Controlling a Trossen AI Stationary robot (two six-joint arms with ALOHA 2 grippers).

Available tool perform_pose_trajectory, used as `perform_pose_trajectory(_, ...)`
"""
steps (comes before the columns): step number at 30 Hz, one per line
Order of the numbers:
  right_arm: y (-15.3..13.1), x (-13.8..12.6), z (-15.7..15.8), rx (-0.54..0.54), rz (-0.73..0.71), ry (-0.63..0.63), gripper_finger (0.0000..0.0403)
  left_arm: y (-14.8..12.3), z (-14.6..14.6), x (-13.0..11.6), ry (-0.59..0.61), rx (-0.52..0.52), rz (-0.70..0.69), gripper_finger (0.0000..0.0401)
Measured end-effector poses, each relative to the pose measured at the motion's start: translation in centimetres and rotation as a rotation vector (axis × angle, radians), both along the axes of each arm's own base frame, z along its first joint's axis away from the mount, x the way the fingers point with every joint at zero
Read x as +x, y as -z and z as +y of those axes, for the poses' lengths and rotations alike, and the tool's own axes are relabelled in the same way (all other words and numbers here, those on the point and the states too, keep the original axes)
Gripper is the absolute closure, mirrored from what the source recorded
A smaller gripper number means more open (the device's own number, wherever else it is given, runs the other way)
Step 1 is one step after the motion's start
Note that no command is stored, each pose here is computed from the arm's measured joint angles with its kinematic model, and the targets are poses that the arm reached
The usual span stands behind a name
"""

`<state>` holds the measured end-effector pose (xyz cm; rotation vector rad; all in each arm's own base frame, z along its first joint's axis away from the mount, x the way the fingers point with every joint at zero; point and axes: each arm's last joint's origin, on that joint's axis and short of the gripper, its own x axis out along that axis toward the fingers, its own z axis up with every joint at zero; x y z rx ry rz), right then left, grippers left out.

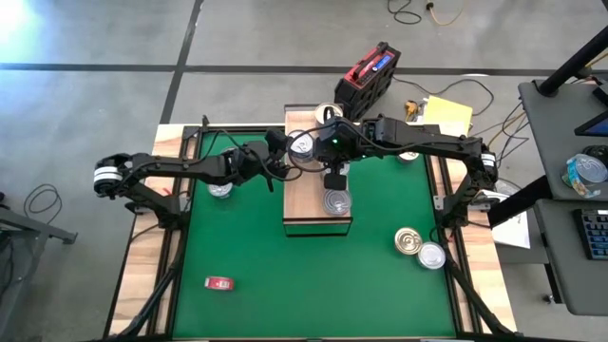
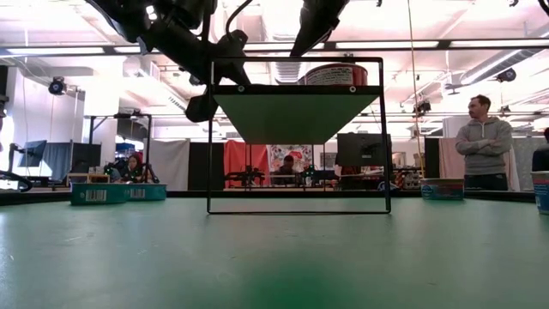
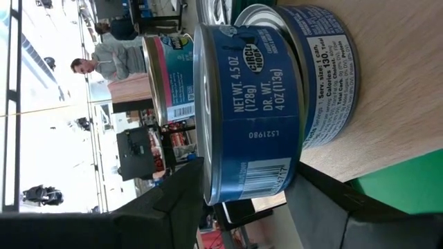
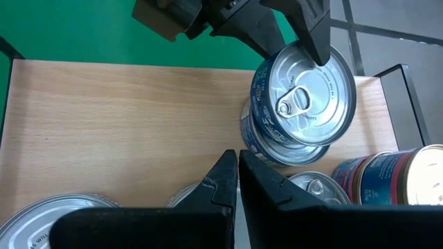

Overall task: Stack canned seafood by type on shelf
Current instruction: Stack the blue tuna can on top of the blue tuna can on the shelf

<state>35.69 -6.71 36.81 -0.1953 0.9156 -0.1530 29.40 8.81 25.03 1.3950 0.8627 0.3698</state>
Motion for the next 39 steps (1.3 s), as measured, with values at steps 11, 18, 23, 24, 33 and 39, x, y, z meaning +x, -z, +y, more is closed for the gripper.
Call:
perform_pose_trajectory(11, 0.00, 0.00, 0.00, 0.002, -0.001, 0.002, 0.0394, 0.03, 0.00, -0.01, 0.004, 0.008, 0.012, 0.0224)
perform_pose_trajectory(18, 0.00, 0.00, 0.00, 0.002, 0.000, 0.002, 0.0394, 0.02, 0.00, -0.01, 0.004, 0.008, 0.012, 0.0203)
perform_pose_trajectory(23, 0.00, 0.00, 0.00, 0.002, -0.001, 0.002, 0.0394, -0.06, 0.00, 0.01, 0.004, 0.009, 0.001, 0.0192)
perform_pose_trajectory(24, 0.00, 0.00, 0.00, 0.002, -0.001, 0.002, 0.0394, -0.15, 0.01, 0.05, 0.003, 0.011, -0.012, 0.0191)
perform_pose_trajectory(33, 0.00, 0.00, 0.00, 0.007, -0.002, 0.008, 0.0394, -0.42, 0.03, 0.12, 0.004, 0.021, -0.036, 0.0191)
perform_pose_trajectory(39, 0.00, 0.00, 0.00, 0.006, -0.002, 0.007, 0.0394, -0.38, 0.01, 0.11, 0.007, 0.023, -0.028, 0.0191)
